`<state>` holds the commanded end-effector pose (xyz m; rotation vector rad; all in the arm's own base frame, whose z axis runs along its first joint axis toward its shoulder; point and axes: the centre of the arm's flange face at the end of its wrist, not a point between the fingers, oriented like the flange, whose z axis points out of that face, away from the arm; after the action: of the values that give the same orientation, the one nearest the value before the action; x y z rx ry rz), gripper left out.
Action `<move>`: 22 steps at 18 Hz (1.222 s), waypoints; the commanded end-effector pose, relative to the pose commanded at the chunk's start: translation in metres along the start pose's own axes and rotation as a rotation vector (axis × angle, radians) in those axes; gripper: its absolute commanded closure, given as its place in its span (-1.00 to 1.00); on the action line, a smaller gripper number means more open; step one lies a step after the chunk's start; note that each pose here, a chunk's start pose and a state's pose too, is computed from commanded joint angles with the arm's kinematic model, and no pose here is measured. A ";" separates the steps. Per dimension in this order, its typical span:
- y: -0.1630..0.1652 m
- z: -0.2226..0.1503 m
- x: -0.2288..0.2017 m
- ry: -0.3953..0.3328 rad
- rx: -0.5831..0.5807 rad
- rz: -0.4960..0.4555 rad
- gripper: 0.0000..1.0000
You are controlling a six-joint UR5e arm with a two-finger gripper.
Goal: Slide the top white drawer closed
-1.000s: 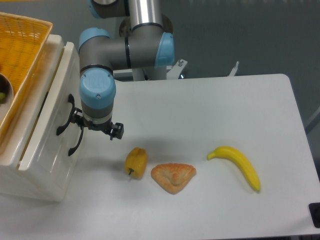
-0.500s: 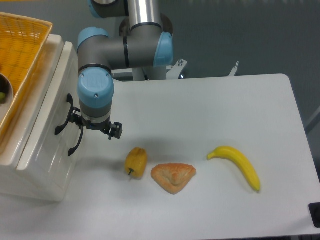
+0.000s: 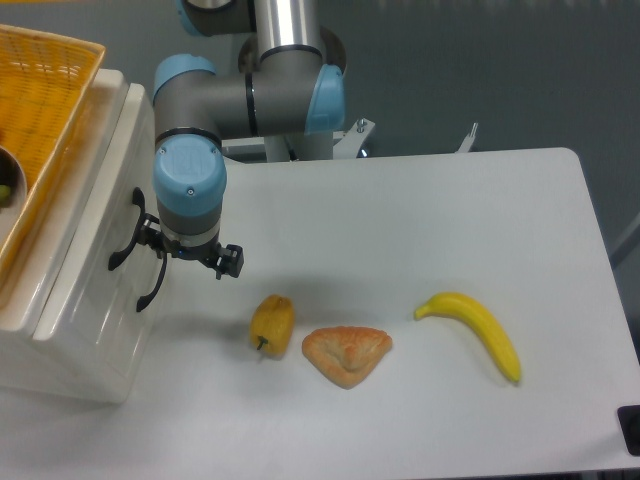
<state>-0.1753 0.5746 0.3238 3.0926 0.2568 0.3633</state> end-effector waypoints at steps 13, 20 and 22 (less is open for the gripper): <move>0.000 0.001 0.003 0.000 -0.002 0.004 -1.00; 0.006 -0.010 -0.022 -0.003 0.016 -0.026 -1.00; 0.009 -0.019 -0.035 -0.016 0.028 -0.044 -1.00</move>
<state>-0.2115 0.5598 0.3348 3.1100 0.3311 0.3369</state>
